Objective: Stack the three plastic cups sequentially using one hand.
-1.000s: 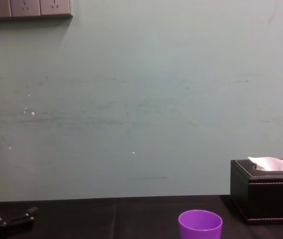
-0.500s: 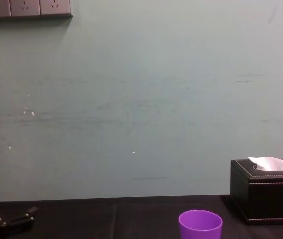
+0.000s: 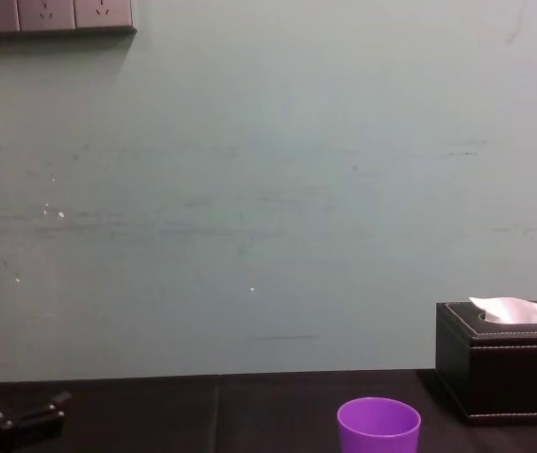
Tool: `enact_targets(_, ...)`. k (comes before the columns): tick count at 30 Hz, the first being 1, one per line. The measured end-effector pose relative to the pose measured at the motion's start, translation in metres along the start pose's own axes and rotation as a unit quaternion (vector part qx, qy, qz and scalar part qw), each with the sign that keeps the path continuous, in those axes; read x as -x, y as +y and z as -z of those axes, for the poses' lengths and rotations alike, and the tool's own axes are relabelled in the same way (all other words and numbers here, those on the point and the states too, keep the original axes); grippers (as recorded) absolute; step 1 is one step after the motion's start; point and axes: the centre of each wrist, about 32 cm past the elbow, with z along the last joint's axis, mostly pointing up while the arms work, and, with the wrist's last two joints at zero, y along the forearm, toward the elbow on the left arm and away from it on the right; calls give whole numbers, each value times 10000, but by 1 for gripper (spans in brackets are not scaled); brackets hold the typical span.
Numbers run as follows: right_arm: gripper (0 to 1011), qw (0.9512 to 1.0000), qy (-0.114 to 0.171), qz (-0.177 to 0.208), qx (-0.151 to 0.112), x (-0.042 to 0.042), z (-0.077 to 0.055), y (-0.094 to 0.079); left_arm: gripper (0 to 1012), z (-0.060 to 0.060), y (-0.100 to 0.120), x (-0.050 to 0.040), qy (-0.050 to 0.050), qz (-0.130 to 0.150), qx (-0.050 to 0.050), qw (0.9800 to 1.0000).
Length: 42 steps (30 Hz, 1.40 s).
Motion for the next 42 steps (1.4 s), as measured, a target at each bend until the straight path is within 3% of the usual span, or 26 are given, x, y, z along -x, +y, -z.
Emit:
enact_targets(21, 729, 10000, -13, 3, -6, 7, -10, -7, 1010, 0, 0, 0, 0, 0, 0, 10000)
enact_targets(25, 729, 9998, -87, 187, -21, 54, -103, -18, 1010, 0, 0, 0, 0, 0, 0, 10000)
enact_targets(30, 729, 9988, -186, 451, 80, 84, -321, -43, 1010, 0, 0, 0, 0, 0, 0, 10000)
enact_targets(36, 729, 9973, -274, 658, 177, 58, -591, -44, 1010, 0, 0, 0, 0, 0, 1, 10000)
enact_targets(42, 729, 9963, -359, 776, 83, 30, -801, -8, 1010, 0, 0, 0, 0, 0, 0, 10000)
